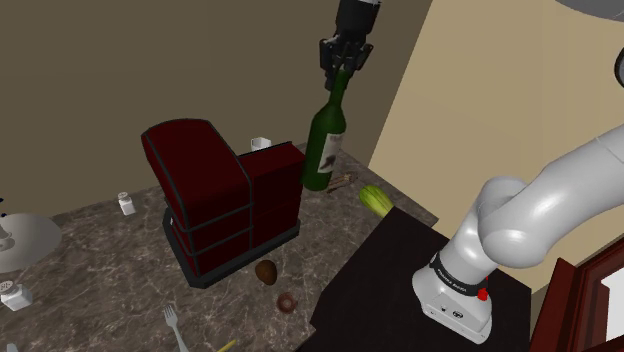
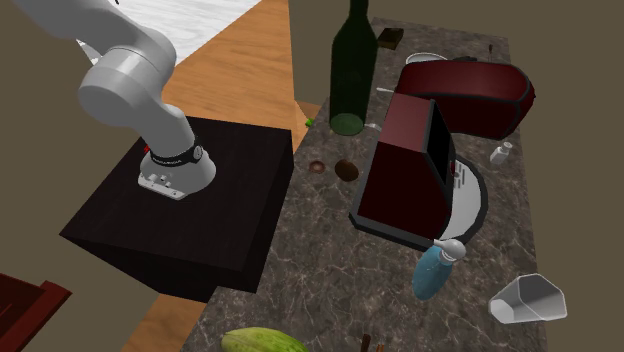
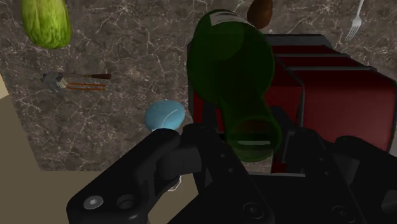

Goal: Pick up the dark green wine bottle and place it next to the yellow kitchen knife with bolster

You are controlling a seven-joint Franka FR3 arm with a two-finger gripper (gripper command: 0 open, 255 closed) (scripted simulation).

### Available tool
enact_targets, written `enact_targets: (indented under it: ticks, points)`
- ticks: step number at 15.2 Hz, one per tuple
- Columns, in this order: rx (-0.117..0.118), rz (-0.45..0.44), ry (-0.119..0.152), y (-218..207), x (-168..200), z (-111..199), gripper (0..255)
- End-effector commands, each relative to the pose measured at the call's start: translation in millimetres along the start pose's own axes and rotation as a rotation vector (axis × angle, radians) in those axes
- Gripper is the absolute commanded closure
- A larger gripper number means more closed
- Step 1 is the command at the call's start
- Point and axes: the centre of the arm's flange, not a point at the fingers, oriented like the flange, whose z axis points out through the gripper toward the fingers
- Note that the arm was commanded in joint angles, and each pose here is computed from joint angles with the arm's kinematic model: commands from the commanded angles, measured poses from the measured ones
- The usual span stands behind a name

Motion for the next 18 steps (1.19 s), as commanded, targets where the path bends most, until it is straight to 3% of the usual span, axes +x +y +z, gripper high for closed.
enact_targets:
  ticks: [1, 18]
  points:
    - [0.0, 0.002, 0.0, -22.9, -12.0, -5.5, 255]
    - [0.0, 0.002, 0.0, -214.4, -128.4, -14.9, 255]
